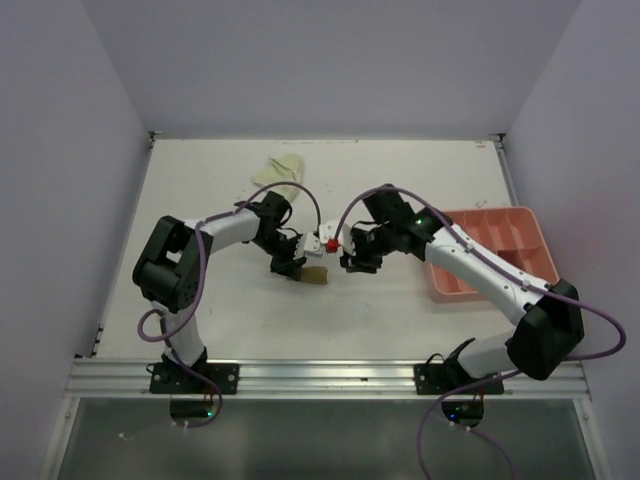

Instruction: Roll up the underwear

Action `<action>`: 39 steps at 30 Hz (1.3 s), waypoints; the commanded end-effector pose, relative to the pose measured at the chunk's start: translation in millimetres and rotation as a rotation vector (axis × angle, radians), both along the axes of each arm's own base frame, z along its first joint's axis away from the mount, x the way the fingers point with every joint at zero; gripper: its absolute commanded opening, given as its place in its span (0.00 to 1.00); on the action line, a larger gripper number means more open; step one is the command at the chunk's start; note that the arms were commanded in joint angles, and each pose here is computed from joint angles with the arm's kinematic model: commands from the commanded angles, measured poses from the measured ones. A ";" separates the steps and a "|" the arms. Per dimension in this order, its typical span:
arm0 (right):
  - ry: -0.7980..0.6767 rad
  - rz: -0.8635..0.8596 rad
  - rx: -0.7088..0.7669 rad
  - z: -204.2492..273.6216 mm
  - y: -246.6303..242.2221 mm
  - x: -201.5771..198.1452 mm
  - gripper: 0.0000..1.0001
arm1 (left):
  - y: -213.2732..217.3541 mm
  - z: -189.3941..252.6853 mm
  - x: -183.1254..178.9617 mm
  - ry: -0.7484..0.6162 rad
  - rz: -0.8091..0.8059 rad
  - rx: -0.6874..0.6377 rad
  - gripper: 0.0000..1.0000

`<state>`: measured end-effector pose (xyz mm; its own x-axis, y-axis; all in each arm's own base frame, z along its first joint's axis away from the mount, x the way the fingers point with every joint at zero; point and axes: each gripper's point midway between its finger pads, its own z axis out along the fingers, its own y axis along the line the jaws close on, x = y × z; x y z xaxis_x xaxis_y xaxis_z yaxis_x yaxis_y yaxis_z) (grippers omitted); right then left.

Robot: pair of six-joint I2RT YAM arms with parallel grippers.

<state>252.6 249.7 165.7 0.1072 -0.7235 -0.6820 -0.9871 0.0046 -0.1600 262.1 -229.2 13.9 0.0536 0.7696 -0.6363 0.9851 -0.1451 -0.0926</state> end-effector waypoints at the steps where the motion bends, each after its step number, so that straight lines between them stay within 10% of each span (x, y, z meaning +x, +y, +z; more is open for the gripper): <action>1: -0.044 0.078 -0.114 -7.8 -4.3 -35.1 0.41 | 46.9 -48.2 -42.7 0.256 0.019 0.225 0.01; 20: -0.239 0.076 -0.147 -109.0 92.3 -19.6 0.65 | 49.8 -65.3 -34.2 0.292 0.041 0.274 0.00; 39: -0.312 0.036 -0.079 -90.8 116.7 4.4 0.69 | 49.7 -71.9 -30.0 0.329 0.046 0.278 0.00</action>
